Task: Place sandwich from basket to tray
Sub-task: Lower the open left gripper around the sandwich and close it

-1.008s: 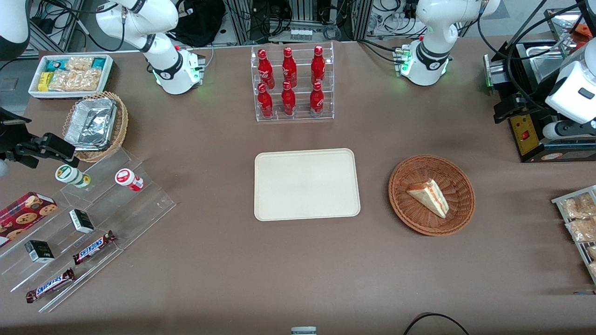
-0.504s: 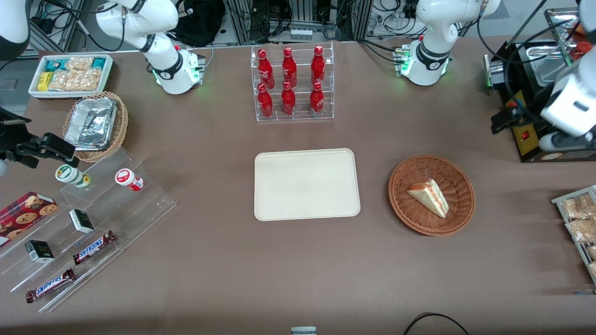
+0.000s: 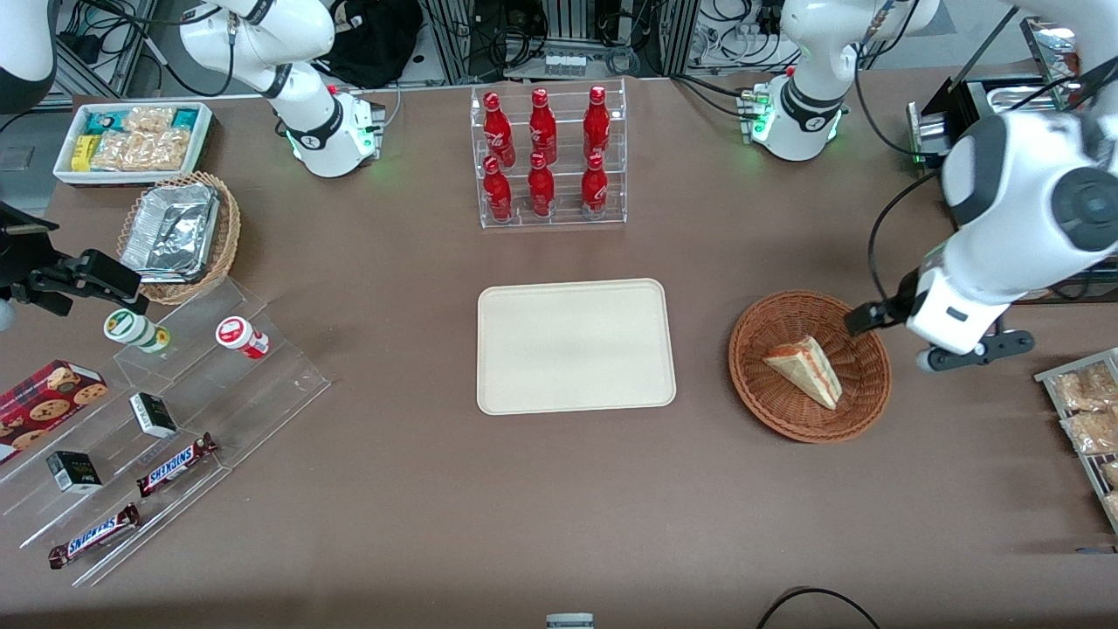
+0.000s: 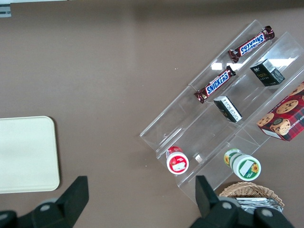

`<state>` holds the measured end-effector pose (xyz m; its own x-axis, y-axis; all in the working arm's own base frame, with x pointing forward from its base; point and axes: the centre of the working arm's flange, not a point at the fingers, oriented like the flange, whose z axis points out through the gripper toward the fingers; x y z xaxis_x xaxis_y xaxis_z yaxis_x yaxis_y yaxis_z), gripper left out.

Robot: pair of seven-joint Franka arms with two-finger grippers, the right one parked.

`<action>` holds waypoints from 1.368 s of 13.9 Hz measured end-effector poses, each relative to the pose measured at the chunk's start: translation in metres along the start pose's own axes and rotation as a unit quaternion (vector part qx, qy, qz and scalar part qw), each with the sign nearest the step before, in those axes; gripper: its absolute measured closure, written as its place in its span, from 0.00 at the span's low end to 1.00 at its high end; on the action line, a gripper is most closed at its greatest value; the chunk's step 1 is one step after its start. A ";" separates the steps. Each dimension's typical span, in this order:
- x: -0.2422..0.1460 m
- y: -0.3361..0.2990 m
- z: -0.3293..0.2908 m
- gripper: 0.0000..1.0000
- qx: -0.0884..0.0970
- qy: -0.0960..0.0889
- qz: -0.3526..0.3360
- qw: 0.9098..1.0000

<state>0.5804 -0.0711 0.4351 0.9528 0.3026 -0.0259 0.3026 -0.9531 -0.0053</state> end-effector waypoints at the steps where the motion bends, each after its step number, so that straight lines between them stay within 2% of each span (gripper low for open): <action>1: -0.004 0.003 0.021 0.00 -0.008 0.014 -0.035 0.999; 3: -0.019 0.009 0.060 0.00 -0.022 0.028 -0.115 0.993; 5: -0.032 0.010 0.087 0.00 -0.027 0.029 -0.186 0.982; 6: -0.037 0.010 0.098 0.00 -0.029 0.028 -0.199 0.979; 14: -0.042 0.008 0.149 0.00 -0.015 -0.005 -0.222 0.975; 19: -0.040 0.009 0.163 0.00 -0.013 -0.013 -0.226 0.974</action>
<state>0.5411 -0.0921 0.2732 0.7205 0.6914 -0.0526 0.6925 -0.7214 0.0028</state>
